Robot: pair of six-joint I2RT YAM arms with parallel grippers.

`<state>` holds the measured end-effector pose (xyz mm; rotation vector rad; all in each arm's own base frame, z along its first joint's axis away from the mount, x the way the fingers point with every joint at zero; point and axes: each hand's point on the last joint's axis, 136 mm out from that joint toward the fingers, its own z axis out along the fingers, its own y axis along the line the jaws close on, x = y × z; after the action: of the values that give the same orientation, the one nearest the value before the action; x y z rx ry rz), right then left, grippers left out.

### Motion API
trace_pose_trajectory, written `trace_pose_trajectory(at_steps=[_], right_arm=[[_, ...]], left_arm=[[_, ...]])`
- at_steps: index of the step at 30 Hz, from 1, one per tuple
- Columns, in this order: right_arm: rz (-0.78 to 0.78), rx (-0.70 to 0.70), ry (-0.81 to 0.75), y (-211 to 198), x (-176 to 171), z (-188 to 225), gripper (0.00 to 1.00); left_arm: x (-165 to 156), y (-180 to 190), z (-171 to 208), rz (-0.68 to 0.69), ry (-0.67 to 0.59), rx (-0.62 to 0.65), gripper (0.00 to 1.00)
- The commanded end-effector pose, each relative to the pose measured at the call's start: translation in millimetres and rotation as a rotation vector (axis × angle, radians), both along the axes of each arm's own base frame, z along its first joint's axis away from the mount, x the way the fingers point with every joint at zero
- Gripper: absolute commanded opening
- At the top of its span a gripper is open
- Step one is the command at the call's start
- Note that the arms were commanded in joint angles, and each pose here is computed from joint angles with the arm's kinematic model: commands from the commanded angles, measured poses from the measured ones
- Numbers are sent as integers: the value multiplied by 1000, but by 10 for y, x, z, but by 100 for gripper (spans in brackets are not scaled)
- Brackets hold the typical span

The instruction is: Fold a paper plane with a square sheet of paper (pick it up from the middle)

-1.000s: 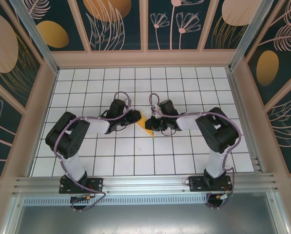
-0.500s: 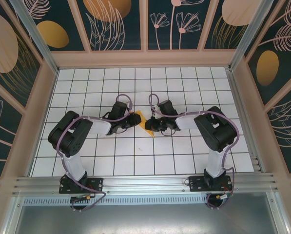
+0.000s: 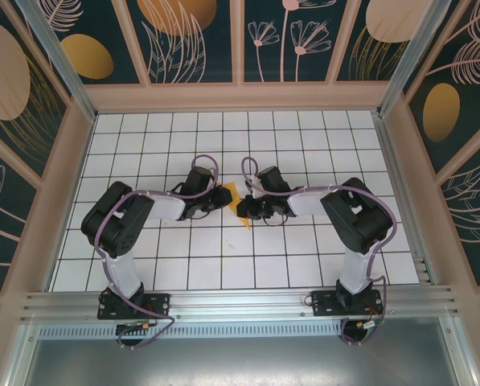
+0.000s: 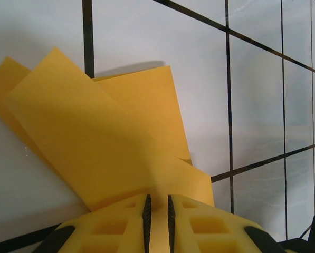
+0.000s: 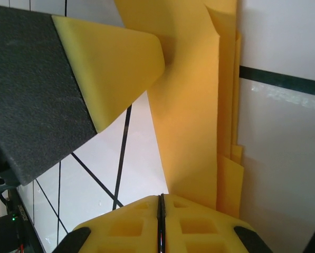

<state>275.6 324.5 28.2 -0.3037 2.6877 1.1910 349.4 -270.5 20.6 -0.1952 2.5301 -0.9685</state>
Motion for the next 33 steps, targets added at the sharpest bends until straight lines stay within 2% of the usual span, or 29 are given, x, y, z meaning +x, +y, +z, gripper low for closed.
trace_pose_trajectory(at_steps=[1,15,33], right_arm=[[12,-48,20,-92,-87,-106,12],[40,-188,130,-417,-372,-583,12],[39,-226,175,-539,-475,-745,12]], left_arm=[[1,61,-127,25,31,50,21],[211,113,-20,9,-37,108,23],[605,722,-186,142,-68,240,26]])
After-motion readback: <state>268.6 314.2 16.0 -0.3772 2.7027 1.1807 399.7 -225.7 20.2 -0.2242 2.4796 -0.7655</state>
